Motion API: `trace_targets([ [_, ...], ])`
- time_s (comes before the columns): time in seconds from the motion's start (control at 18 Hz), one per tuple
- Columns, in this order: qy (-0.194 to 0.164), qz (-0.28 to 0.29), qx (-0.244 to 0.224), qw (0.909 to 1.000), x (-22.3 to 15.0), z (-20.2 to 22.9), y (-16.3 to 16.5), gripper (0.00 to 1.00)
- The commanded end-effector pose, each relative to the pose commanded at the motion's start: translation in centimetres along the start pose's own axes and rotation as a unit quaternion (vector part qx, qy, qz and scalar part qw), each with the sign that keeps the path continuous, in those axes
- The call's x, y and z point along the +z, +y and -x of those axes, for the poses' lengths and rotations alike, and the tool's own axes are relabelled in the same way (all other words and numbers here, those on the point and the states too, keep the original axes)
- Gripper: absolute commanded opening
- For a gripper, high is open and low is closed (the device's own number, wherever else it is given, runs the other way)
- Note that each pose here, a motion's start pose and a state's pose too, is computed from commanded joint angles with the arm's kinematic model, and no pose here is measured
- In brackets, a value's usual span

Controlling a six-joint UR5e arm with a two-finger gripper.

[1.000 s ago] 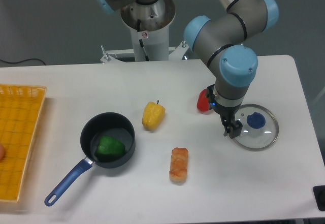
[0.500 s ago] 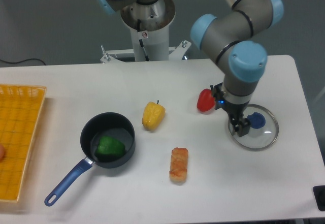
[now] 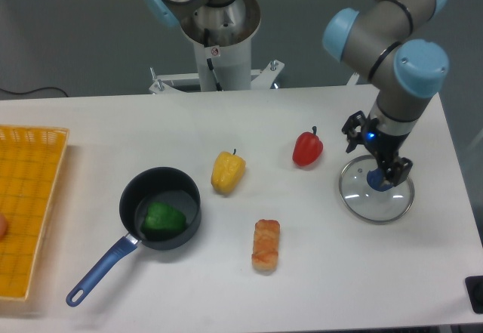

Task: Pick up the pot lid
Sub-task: 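Open the gripper and align it above the blue knob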

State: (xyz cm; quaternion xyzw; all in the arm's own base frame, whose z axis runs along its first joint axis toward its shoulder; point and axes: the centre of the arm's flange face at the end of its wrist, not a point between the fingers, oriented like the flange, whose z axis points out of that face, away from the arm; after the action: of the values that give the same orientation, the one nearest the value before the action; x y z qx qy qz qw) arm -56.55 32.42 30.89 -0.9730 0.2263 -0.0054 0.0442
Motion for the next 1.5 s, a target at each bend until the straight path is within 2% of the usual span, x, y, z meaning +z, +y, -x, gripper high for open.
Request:
trace_targets([
  [0.11, -0.007, 0.014, 0.001, 0.9999, 0.9, 0.6, 0.4, 1.0],
  [0.39, 0.013, 0.095, -0.005, 0.9954, 3.6, 1.4, 3.3, 1.0],
  [0.56, 0.02, 0.094, -0.017, 0.9953, 4.8, 1.6, 4.1, 1.0],
  [0.78, -0.002, 0.098, -0.008, 0.9952, 6.3, 2.9, 2.9, 1.0],
  [1.5, 0.017, 0.094, 0.008, 0.9954, 9.3, 3.0, 0.6, 1.0],
])
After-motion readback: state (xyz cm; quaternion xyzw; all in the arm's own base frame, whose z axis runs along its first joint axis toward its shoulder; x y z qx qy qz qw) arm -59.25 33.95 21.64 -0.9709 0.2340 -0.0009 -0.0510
